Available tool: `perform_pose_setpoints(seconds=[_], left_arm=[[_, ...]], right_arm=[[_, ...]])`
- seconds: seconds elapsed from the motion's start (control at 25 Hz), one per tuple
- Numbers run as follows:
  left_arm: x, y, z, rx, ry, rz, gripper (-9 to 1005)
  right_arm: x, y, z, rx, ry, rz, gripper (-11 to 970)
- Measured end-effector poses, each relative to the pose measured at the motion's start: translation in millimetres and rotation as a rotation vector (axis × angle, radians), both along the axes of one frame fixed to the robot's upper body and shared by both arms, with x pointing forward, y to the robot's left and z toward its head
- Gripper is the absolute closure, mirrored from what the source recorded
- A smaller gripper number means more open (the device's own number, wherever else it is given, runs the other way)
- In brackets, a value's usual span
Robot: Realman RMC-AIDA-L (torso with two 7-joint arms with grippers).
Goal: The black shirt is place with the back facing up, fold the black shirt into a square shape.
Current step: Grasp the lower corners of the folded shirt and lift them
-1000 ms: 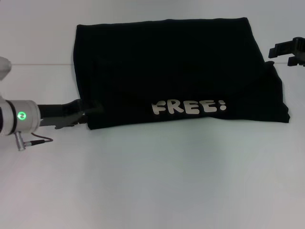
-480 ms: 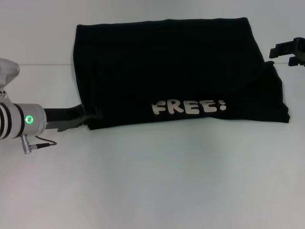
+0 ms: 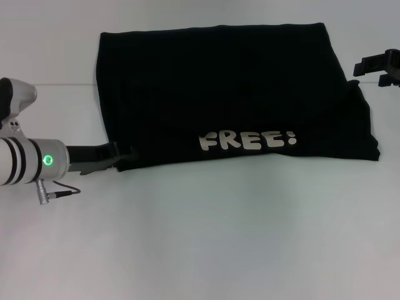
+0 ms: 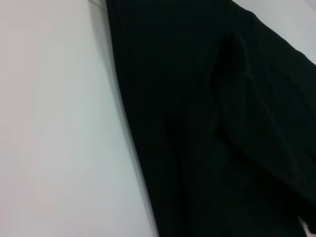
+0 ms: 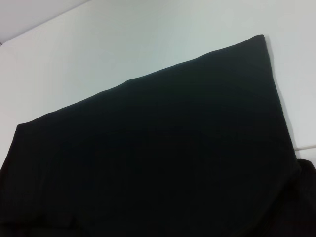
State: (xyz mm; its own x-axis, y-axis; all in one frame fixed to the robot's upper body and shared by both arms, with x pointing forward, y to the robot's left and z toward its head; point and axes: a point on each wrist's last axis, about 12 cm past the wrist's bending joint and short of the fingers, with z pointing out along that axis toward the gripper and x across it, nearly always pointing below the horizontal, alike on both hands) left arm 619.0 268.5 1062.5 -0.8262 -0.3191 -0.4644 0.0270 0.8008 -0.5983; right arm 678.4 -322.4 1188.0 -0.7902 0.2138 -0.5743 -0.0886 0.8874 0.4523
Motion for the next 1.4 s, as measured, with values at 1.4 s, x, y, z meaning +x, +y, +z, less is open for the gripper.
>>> perform_pose_setpoints(seconds=[1.4], left_arm=[[7.3,-18,2.8,0.014,-0.041,-0.027,565]], right_arm=[[-2.7,-6,-1.5,0.01,0.003,-0.012,239]])
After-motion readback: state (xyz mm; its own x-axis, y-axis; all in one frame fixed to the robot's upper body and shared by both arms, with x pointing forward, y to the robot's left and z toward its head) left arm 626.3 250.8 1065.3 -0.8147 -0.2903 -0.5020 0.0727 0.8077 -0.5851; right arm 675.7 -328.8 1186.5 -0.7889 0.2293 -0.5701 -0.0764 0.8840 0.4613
